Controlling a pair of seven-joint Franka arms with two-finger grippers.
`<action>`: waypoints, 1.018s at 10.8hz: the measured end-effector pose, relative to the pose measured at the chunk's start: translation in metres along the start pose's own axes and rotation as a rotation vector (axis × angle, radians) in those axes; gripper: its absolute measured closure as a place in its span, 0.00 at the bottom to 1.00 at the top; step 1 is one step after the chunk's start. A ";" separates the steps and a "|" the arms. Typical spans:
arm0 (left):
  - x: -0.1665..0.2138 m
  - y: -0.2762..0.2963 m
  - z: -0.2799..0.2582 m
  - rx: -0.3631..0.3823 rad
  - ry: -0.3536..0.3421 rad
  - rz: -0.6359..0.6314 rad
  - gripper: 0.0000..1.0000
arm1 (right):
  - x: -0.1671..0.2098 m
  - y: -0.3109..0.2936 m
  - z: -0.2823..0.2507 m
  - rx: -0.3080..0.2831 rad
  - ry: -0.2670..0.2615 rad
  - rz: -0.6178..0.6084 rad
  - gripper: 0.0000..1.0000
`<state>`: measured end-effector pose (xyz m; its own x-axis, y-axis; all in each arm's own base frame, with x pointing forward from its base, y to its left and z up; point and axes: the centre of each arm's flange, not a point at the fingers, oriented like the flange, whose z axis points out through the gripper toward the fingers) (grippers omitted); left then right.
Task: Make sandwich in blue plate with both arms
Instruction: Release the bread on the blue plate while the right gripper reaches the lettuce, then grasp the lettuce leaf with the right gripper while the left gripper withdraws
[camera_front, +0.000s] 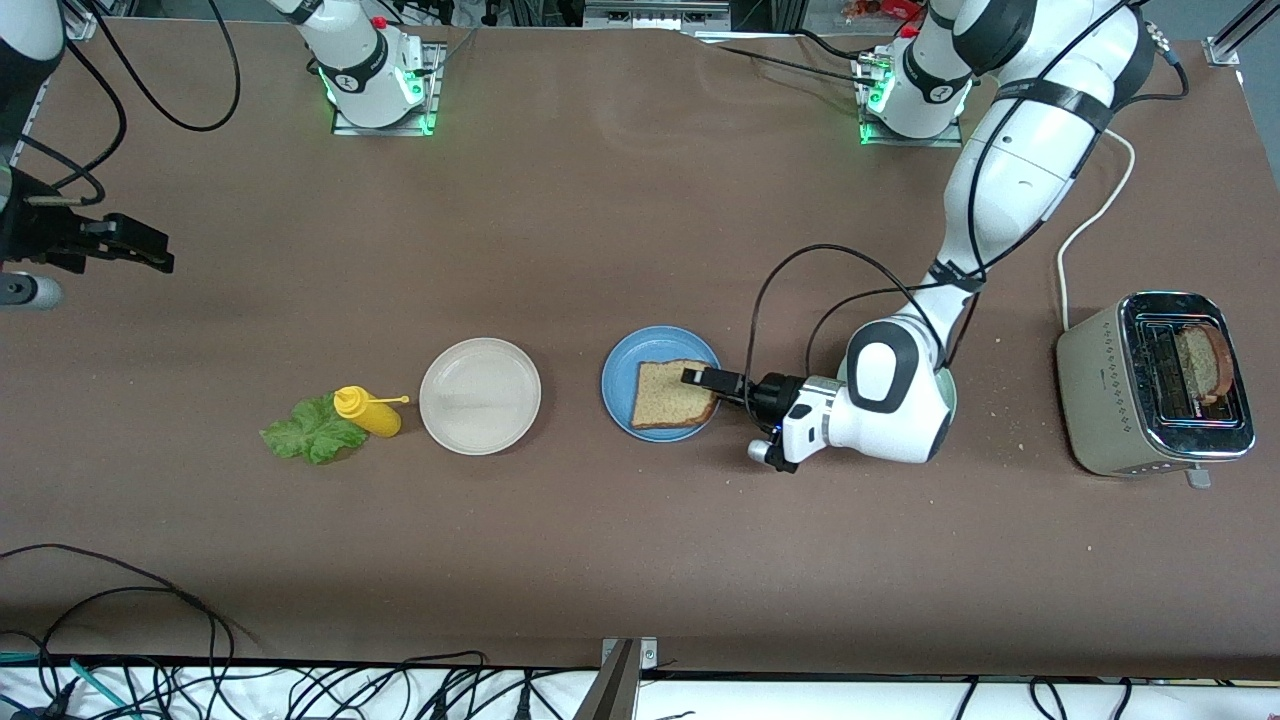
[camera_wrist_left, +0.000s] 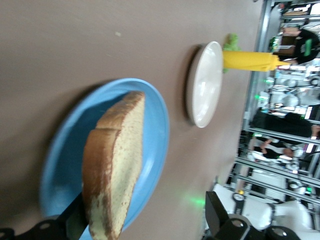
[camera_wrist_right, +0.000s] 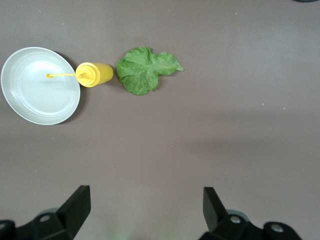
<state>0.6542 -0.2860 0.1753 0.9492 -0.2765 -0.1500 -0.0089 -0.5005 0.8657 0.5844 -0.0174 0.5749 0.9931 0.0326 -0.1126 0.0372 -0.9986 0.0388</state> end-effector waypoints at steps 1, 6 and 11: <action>0.001 -0.006 -0.014 0.071 -0.007 0.039 0.00 | 0.007 0.000 0.013 0.002 -0.023 0.000 0.00; 0.002 0.012 -0.082 0.330 -0.021 0.184 0.00 | 0.074 -0.007 0.118 0.045 -0.051 -0.018 0.00; -0.026 0.073 -0.179 0.680 -0.094 0.227 0.00 | 0.116 -0.007 0.193 0.051 -0.004 -0.136 0.00</action>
<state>0.6853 -0.1686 0.3274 0.8700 -0.4883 -0.0685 -0.4254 -0.8136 0.3964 0.6774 -0.0152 0.3700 0.9788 0.1677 -0.1178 0.1656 -0.9858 -0.0272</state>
